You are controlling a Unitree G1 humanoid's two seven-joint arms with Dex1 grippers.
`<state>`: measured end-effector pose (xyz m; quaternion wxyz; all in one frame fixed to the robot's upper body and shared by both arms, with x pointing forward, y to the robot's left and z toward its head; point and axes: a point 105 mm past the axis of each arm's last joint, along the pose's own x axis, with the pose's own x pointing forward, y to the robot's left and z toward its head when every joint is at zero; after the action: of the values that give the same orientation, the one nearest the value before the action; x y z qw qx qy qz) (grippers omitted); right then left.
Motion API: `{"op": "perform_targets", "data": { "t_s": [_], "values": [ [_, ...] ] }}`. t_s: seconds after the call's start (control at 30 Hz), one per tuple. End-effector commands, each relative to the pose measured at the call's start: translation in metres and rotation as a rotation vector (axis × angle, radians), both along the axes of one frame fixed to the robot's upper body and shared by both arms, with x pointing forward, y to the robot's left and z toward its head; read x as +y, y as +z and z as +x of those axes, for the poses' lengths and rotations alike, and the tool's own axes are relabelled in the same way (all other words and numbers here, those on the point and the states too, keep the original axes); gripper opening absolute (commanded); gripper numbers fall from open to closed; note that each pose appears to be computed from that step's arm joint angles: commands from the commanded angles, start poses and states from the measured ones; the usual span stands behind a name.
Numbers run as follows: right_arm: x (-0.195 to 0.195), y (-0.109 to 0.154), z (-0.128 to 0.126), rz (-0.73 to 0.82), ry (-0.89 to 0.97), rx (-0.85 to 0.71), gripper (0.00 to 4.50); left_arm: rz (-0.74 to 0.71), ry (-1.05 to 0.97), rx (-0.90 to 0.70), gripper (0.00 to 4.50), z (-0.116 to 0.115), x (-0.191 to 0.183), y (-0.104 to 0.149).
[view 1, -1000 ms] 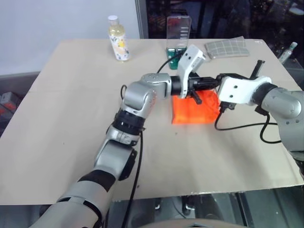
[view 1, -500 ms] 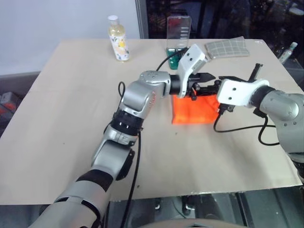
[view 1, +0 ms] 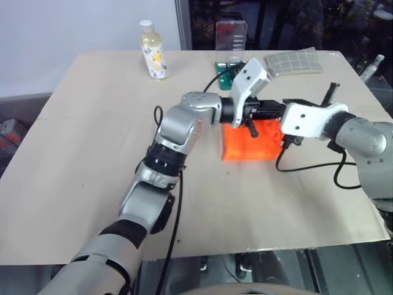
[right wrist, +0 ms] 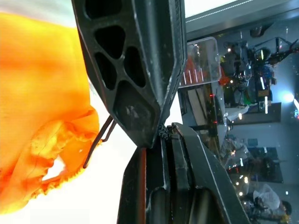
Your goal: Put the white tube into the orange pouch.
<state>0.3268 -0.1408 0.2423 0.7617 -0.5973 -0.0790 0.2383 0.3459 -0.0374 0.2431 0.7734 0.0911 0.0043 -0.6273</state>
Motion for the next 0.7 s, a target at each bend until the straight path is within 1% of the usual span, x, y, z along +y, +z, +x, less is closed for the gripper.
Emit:
{"op": "perform_targets", "data": {
  "t_s": [0.03, 0.17, 0.23, 0.3, 0.4, 0.47, 0.57, 0.6, 0.63, 0.7],
  "values": [
    [-0.018, 0.031, 0.003, 0.093, -0.094, -0.11, 0.0, 0.003, -0.017, -0.031, 0.21, -0.004, -0.005, -0.001],
    [-0.047, 0.076, 0.014, 0.348, -0.234, -0.221, 0.0, 0.067, 0.062, 0.003, 0.21, 0.016, -0.006, -0.037],
    [-0.064, 0.1, 0.016, 0.443, -0.29, -0.286, 0.0, 0.105, 0.105, 0.014, 0.21, 0.027, -0.007, -0.059],
    [-0.081, 0.118, 0.016, 0.511, -0.341, -0.339, 0.0, 0.138, 0.139, 0.035, 0.21, 0.034, -0.01, -0.08],
    [-0.1, 0.128, 0.015, 0.532, -0.398, -0.379, 0.0, 0.175, 0.156, 0.046, 0.21, 0.037, -0.015, -0.101],
    [-0.109, 0.128, 0.015, 0.531, -0.425, -0.381, 0.0, 0.192, 0.151, 0.048, 0.21, 0.036, -0.017, -0.11],
    [-0.117, 0.117, 0.014, 0.52, -0.458, -0.356, 0.0, 0.197, 0.136, 0.06, 0.21, 0.034, -0.018, -0.118],
    [-0.116, 0.107, 0.014, 0.522, -0.45, -0.318, 0.0, 0.197, 0.133, 0.058, 0.21, 0.033, -0.017, -0.119],
    [-0.116, 0.094, 0.015, 0.56, -0.45, -0.281, 0.0, 0.186, 0.126, 0.057, 0.21, 0.032, -0.018, -0.119],
    [-0.105, 0.054, 0.016, 0.566, -0.404, -0.137, 0.0, 0.141, 0.113, 0.05, 0.21, 0.03, -0.018, -0.115]
  ]
}}
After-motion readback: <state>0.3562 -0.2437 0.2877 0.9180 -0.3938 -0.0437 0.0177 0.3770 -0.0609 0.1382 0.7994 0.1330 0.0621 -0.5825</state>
